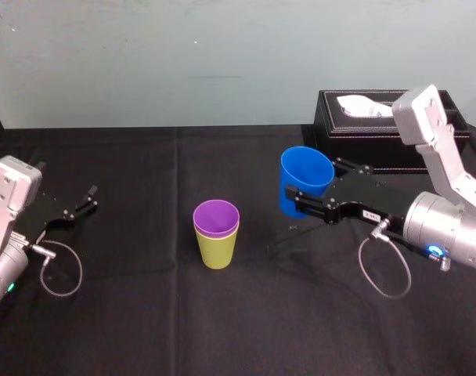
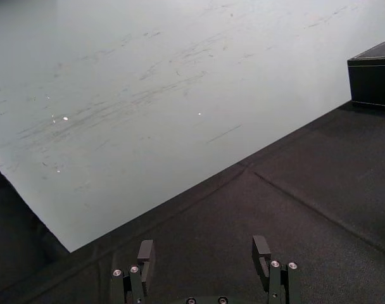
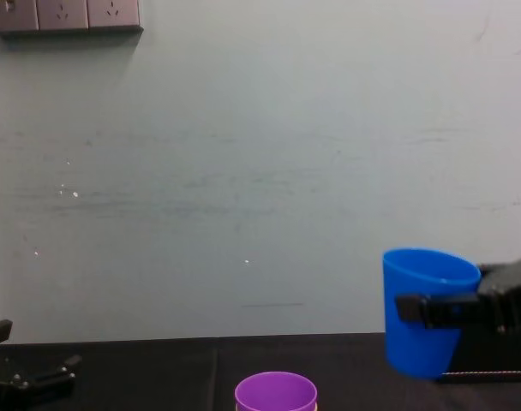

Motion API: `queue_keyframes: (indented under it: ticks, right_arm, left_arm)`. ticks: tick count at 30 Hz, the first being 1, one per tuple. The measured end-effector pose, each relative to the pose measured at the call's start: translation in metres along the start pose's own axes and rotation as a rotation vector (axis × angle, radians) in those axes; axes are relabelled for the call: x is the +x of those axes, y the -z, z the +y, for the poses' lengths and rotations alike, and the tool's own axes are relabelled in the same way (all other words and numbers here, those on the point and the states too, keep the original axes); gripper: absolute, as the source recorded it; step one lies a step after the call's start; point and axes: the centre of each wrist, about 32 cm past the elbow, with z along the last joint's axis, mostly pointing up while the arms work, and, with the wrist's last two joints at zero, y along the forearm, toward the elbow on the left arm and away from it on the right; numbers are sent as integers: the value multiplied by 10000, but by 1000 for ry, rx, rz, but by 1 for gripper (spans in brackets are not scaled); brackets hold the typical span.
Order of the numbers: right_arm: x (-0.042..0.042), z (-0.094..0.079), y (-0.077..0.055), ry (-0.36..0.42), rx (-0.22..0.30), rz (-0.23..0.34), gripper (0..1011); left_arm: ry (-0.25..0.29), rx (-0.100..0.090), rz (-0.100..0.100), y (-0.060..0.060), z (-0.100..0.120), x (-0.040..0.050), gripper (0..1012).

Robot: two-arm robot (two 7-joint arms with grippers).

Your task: Stack the three plastic cups sequentially using one hand.

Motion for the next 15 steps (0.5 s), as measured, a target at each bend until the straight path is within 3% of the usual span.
queue_keyframes:
  ticks: [9,15]
  right_arm:
    - [-86,61,-249,-58,28,-39,726]
    - [-162,187,-308,-90,24,-51,726]
  left_arm:
    - [0,0,0,0,0,0,1010]
    - [0,0,0,0,0,0,1010]
